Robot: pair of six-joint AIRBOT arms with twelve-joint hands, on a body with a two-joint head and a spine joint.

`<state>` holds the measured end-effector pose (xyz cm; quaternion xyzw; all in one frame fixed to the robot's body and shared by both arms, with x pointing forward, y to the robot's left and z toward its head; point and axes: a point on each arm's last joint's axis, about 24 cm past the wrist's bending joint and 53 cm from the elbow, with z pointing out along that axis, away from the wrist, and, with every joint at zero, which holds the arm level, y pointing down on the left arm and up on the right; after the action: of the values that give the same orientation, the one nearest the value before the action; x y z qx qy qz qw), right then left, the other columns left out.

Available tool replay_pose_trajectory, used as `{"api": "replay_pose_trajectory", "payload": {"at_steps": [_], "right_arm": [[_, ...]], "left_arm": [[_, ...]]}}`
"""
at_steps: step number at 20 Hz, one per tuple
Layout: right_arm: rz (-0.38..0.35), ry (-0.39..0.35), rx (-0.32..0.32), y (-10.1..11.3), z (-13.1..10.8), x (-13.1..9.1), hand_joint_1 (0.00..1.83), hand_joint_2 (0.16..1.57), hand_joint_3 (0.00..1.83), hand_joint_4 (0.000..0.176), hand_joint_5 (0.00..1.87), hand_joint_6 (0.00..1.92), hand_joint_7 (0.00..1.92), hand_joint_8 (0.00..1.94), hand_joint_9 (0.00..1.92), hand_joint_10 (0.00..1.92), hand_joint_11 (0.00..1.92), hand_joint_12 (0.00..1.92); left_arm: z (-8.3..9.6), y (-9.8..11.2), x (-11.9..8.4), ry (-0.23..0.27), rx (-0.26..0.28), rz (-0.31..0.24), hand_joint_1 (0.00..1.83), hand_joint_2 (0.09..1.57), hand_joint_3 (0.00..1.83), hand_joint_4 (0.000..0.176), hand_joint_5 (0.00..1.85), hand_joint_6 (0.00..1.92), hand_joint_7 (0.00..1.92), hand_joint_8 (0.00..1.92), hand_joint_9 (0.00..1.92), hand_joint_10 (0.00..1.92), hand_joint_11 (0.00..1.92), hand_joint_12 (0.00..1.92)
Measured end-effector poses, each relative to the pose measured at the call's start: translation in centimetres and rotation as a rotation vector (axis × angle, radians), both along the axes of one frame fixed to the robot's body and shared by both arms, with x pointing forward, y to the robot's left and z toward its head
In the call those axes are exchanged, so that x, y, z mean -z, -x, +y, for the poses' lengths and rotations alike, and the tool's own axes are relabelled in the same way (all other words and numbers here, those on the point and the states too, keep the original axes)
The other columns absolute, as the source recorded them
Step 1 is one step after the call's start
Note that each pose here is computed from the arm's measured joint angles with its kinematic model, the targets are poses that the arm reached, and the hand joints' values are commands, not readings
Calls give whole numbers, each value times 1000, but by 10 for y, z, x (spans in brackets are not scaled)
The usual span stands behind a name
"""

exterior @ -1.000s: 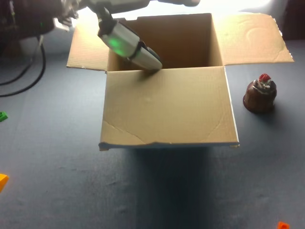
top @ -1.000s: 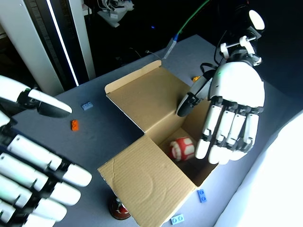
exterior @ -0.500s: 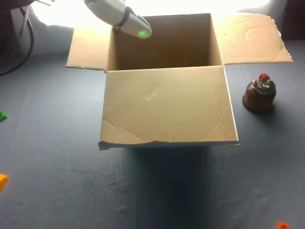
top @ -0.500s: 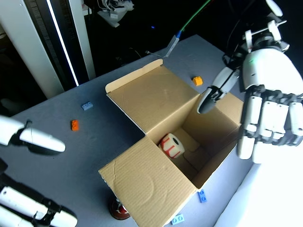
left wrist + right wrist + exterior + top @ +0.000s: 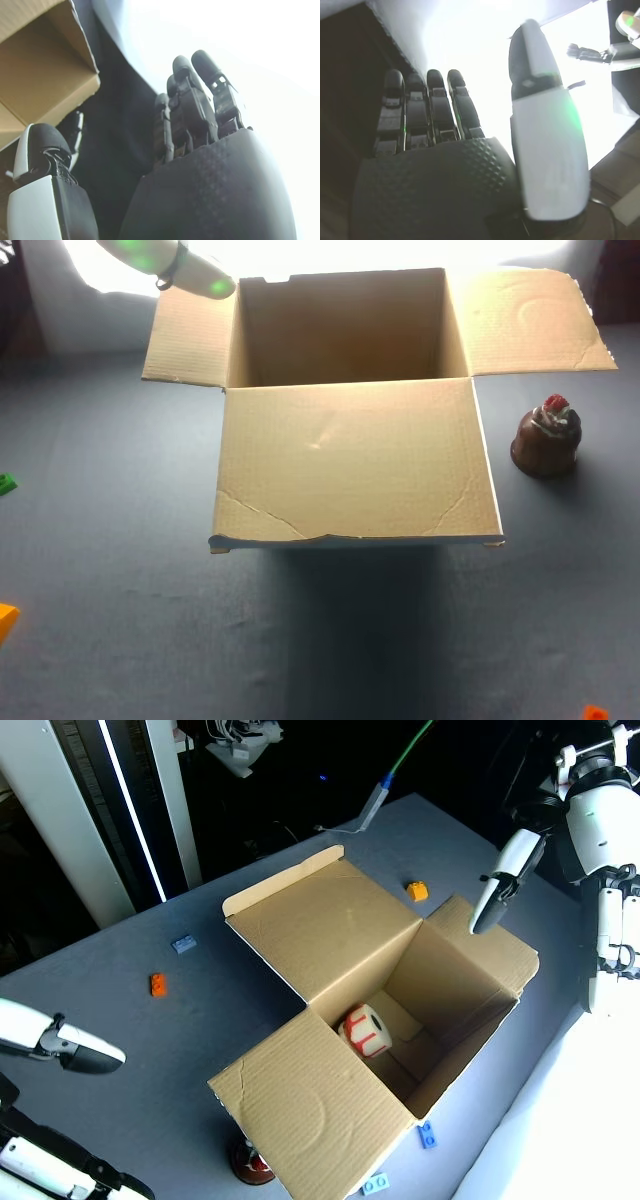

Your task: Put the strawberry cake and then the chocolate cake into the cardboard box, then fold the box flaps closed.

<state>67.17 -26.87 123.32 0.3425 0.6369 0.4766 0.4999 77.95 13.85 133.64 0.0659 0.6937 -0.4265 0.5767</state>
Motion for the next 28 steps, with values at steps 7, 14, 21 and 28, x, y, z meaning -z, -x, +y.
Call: {"api": "replay_pose_trajectory", "payload": {"at_steps": [7, 14, 21, 28], "right_arm": [[123, 21, -46, -32, 22, 48, 1027, 1051, 0, 0, 104, 9, 141, 5, 151, 20, 0, 402], [101, 5, -56, -64, 45, 51, 1022, 1056, 0, 0, 112, 8, 155, 6, 158, 17, 0, 382], [116, 8, -59, -83, 60, 68, 1033, 1072, 4, 0, 111, 3, 133, 2, 139, 5, 0, 307], [91, 7, -60, -95, 73, 71, 1031, 1070, 0, 0, 120, 7, 151, 3, 139, 2, 0, 371]], "left_arm": [[45, 8, 19, -101, -112, 111, 633, 989, 4, 34, 227, 7, 366, 8, 443, 4, 26, 1114], [51, 29, 45, -137, -91, 162, 644, 996, 3, 31, 221, 0, 353, 0, 443, 0, 48, 1099], [74, 27, 48, -114, -151, 163, 659, 1010, 5, 36, 232, 5, 348, 1, 443, 0, 17, 1131], [78, 28, 72, -134, -152, 216, 664, 1015, 2, 36, 231, 3, 363, 7, 447, 7, 26, 1126]]}}
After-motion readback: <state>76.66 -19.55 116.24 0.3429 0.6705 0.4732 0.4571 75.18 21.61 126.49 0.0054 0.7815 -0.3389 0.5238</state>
